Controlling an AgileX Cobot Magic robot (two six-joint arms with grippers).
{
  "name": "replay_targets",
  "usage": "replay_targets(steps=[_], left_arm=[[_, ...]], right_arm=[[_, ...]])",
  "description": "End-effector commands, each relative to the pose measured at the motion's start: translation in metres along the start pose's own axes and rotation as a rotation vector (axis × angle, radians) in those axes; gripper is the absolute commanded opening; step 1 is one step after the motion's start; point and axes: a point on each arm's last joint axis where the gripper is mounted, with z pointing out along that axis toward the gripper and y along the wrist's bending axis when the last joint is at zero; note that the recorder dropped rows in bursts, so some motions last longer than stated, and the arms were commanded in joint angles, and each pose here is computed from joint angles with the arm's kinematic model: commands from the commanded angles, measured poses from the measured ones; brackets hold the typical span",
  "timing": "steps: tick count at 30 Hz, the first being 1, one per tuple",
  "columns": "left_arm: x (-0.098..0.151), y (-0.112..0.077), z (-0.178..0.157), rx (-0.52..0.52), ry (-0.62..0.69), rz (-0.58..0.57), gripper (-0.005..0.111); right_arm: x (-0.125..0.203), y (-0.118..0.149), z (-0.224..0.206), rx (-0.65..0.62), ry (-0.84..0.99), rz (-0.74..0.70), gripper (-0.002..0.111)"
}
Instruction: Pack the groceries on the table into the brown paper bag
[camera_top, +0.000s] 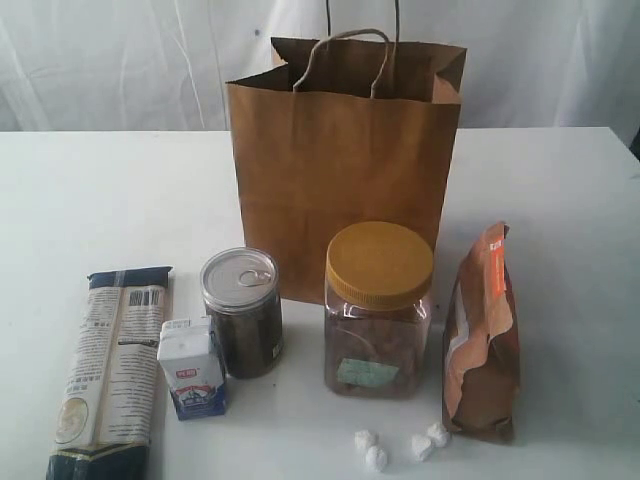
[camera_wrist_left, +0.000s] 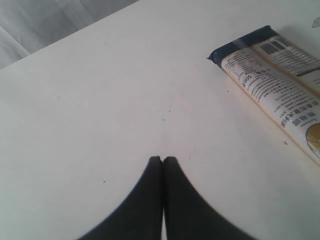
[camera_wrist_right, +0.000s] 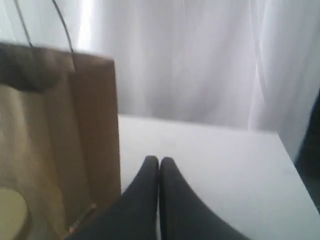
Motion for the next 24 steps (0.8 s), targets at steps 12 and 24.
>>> replay_targets(steps=[12,24], left_arm=[[0.001,0.000,0.000,-0.003,-0.005,-0.005,0.000],[0.001,0.000,0.000,-0.003,-0.005,-0.005,0.000]], right_arm=[[0.073,0.001,-0.049,0.053,0.229,0.664,0.000],[0.074,-0.001,-0.063,0.051,0.125,0.668,0.000]])
